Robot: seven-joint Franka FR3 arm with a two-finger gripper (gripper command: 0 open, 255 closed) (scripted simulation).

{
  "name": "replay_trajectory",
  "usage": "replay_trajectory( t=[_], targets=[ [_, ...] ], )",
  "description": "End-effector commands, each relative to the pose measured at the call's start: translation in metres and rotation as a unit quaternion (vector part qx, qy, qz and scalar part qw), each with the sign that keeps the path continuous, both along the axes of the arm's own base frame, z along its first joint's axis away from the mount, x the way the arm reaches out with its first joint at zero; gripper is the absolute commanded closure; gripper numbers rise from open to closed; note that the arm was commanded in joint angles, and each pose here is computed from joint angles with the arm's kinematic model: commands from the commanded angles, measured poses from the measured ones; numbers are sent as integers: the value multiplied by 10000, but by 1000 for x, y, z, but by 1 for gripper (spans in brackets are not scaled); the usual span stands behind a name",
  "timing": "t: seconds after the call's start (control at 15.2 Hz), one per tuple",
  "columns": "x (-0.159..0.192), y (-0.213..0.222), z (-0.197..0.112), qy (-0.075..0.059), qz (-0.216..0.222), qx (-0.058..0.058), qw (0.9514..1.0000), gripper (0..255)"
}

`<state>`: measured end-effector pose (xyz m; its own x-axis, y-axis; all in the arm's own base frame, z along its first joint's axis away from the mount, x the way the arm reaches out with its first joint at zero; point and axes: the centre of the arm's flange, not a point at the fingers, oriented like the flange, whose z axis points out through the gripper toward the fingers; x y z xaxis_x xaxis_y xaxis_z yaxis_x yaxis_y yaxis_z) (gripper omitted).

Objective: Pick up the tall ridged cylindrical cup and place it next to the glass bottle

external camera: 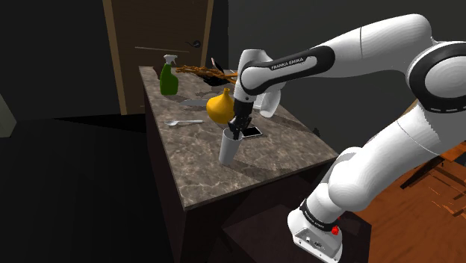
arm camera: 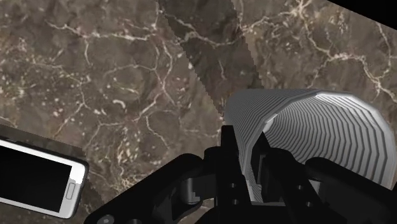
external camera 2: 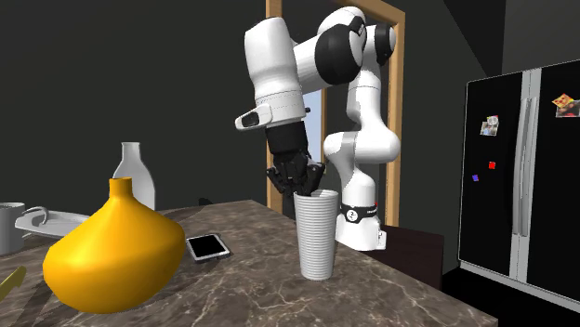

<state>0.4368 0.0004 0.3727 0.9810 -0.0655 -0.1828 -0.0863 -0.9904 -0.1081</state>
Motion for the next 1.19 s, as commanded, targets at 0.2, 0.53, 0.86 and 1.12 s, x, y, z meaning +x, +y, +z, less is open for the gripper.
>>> replay_trajectory(
  t=[0.2,0.53,0.86,1.12],
  targets=[
    [0,0,21,-1,0,0,10000,255],
    [0,0,48,-1,0,0,10000,255],
    [0,0,74,-1,0,0,10000,255],
    [0,0,95,-1,0,0,10000,255]
  ],
)
